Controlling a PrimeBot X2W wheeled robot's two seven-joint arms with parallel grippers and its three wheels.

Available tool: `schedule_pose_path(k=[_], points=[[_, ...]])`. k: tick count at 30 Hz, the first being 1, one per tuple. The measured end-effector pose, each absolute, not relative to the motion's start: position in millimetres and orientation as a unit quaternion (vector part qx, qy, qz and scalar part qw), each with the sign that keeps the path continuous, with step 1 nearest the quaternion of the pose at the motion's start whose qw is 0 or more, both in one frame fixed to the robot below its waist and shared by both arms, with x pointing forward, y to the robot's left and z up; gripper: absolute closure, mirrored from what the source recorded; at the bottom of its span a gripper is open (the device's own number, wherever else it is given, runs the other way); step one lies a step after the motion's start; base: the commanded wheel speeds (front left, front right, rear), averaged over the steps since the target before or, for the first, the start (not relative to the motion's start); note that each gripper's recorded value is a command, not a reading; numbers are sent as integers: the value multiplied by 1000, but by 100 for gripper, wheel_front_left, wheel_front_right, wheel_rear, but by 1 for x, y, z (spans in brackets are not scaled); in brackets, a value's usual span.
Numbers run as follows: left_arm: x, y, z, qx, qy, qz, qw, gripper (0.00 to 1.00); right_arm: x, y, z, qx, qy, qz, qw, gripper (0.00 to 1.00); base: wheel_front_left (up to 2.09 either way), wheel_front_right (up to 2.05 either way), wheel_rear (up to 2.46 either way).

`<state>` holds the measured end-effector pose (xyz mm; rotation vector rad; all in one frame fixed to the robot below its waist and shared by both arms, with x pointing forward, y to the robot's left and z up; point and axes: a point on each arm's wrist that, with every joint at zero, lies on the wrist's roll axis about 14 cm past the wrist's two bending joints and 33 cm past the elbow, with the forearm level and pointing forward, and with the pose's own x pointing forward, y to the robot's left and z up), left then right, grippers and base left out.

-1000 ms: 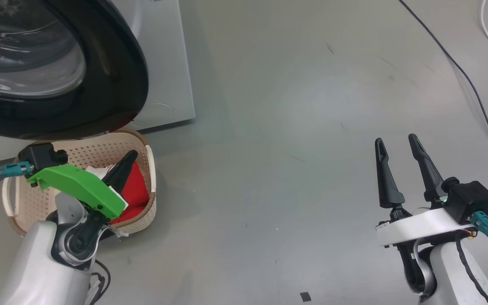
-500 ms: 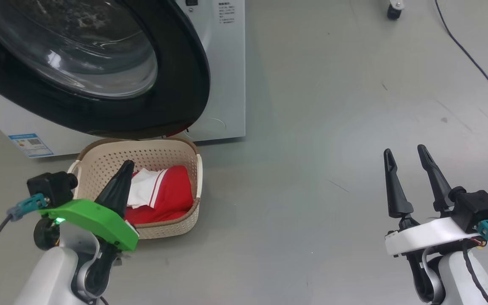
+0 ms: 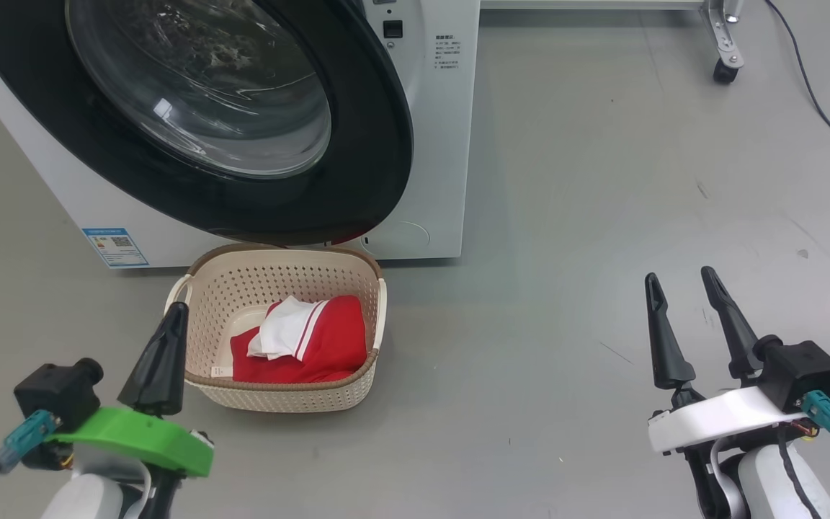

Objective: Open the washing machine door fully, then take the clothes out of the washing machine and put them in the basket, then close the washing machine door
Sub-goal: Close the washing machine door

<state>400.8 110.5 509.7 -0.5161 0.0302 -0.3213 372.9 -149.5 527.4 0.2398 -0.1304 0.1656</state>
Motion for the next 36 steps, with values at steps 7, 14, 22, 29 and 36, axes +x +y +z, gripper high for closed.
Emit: schedule_pose_path(k=[7, 14, 22, 29, 36], points=[[394, 125, 507, -194, -2, -145, 970, 19, 372, -142, 524, 123, -59, 92, 986, 0, 0, 0, 0], [386, 124, 495, -200, 13, -132, 971, 0, 373, -140, 522, 124, -56, 94, 986, 0, 0, 0, 0], [388, 128, 494, -183, 9, -121, 976, 0, 373, -139, 520, 125, -53, 95, 986, 0, 0, 0, 0], [388, 124, 493, -191, 9, -119, 974, 0, 374, -139, 520, 125, -52, 94, 986, 0, 0, 0, 0], [388, 125, 496, -190, 4, -117, 975, 0, 373, -138, 521, 125, -54, 96, 986, 0, 0, 0, 0]])
